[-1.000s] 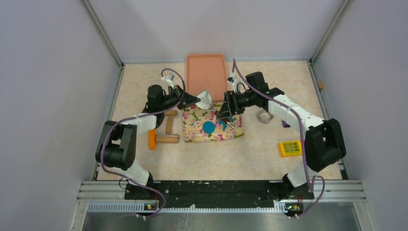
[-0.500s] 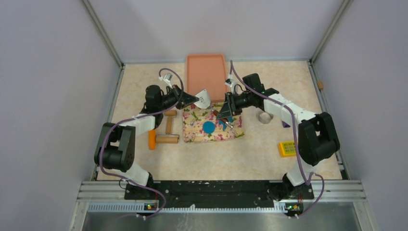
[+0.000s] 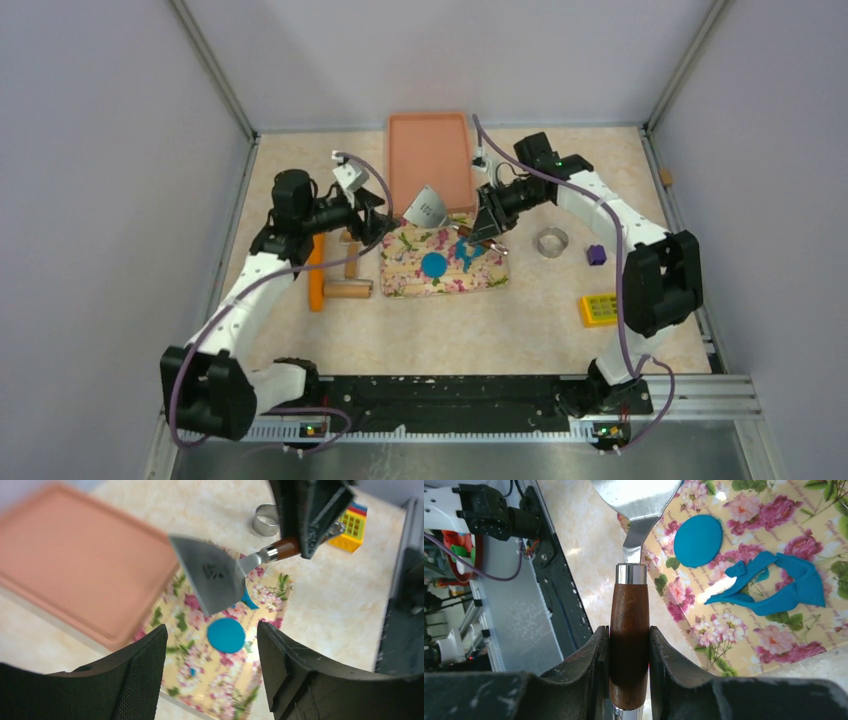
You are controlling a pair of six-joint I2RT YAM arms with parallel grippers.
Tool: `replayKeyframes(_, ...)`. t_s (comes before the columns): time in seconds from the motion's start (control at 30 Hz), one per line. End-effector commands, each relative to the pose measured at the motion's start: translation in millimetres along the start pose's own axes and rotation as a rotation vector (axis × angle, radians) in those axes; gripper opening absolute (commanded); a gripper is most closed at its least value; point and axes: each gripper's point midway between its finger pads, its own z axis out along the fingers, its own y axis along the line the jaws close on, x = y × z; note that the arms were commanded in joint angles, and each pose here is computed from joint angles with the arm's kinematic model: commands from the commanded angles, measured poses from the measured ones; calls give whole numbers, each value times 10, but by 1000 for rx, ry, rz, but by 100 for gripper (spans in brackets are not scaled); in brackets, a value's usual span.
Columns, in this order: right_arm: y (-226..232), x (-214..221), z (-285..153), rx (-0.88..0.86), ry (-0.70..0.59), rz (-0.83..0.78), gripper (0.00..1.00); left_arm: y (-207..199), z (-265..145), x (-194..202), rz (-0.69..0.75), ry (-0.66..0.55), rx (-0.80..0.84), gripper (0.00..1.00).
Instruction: Roll out the dumpling wrappers from the dough
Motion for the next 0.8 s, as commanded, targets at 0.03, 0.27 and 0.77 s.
replayKeyframes(0.03, 93, 100, -114, -15, 69, -95, 0, -411, -60, -300, 667, -2, 81, 70)
replayKeyframes(0.27, 254, 44, -156, -39, 82, -141, 0, -948, 451, -228, 941, 5, 287, 70)
replayKeyframes(0.77, 403, 0, -191, -43, 75, -218, 0, -953, 1050, 209, 1005, 120, 417, 57)
